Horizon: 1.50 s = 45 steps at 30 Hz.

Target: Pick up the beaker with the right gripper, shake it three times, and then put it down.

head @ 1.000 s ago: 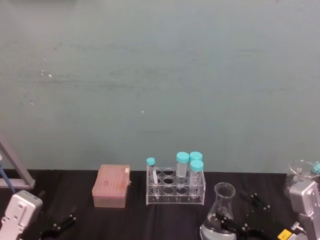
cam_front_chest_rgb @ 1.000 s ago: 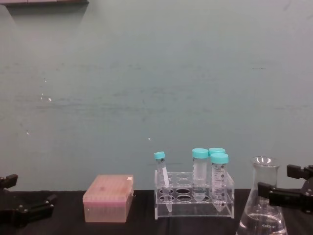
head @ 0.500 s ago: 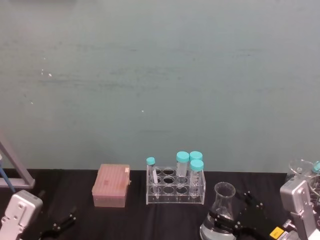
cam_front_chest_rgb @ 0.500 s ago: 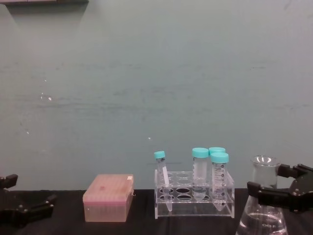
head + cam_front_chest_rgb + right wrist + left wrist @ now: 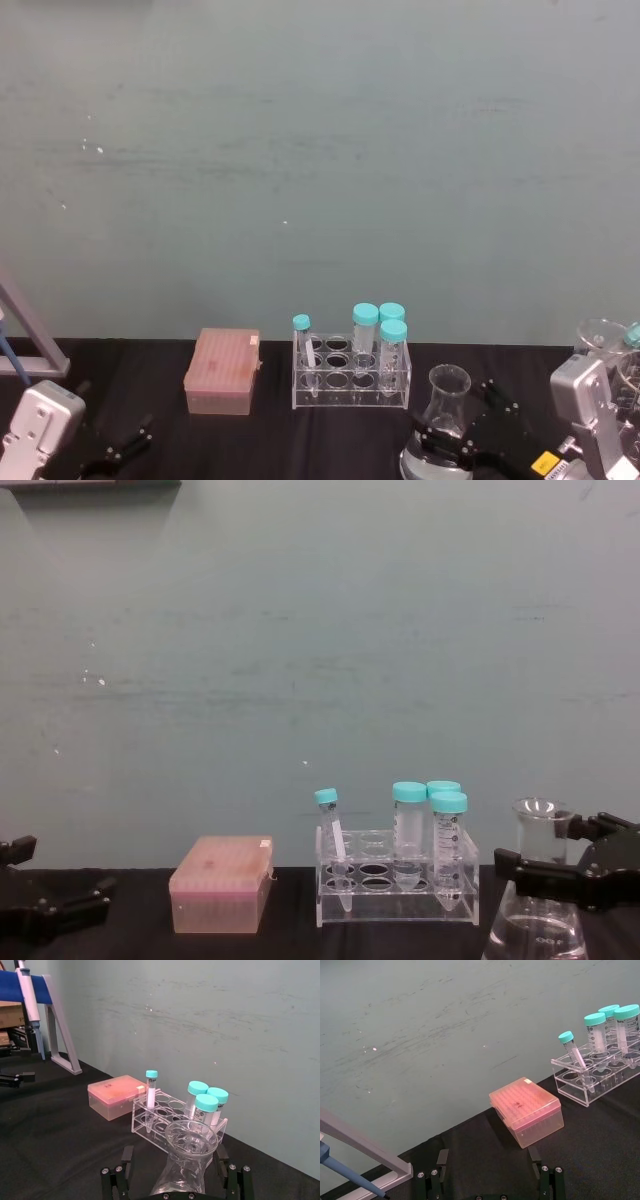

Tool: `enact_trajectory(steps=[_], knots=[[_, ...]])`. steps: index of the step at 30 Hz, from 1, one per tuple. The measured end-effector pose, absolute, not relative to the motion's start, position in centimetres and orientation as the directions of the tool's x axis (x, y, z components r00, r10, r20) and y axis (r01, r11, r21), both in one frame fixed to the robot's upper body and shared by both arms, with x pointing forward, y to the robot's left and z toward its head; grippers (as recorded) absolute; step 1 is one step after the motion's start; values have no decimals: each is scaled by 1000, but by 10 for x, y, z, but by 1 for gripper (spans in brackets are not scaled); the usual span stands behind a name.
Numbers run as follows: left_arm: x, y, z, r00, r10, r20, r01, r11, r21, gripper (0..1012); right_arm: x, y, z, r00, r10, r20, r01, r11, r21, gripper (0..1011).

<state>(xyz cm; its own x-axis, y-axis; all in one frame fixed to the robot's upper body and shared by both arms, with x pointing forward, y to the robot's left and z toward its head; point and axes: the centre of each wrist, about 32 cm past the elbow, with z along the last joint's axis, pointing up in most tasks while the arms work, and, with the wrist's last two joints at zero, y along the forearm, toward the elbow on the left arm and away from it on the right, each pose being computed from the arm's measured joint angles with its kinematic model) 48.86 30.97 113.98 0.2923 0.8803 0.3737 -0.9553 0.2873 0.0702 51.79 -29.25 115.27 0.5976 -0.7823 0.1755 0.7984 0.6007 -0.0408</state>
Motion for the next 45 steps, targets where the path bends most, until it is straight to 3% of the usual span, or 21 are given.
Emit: enact_trajectory(steps=[30, 39, 45], knots=[[489, 310, 1140, 292, 880, 374, -955, 287, 70, 1000, 527, -284, 1151, 593, -787, 172, 803, 594, -48, 1003], [489, 310, 1140, 292, 880, 374, -955, 287, 70, 1000, 527, -284, 1151, 593, -787, 172, 803, 594, -47, 815], [489, 310, 1140, 292, 880, 374, -955, 287, 70, 1000, 527, -284, 1151, 592, -787, 172, 803, 594, -47, 625]])
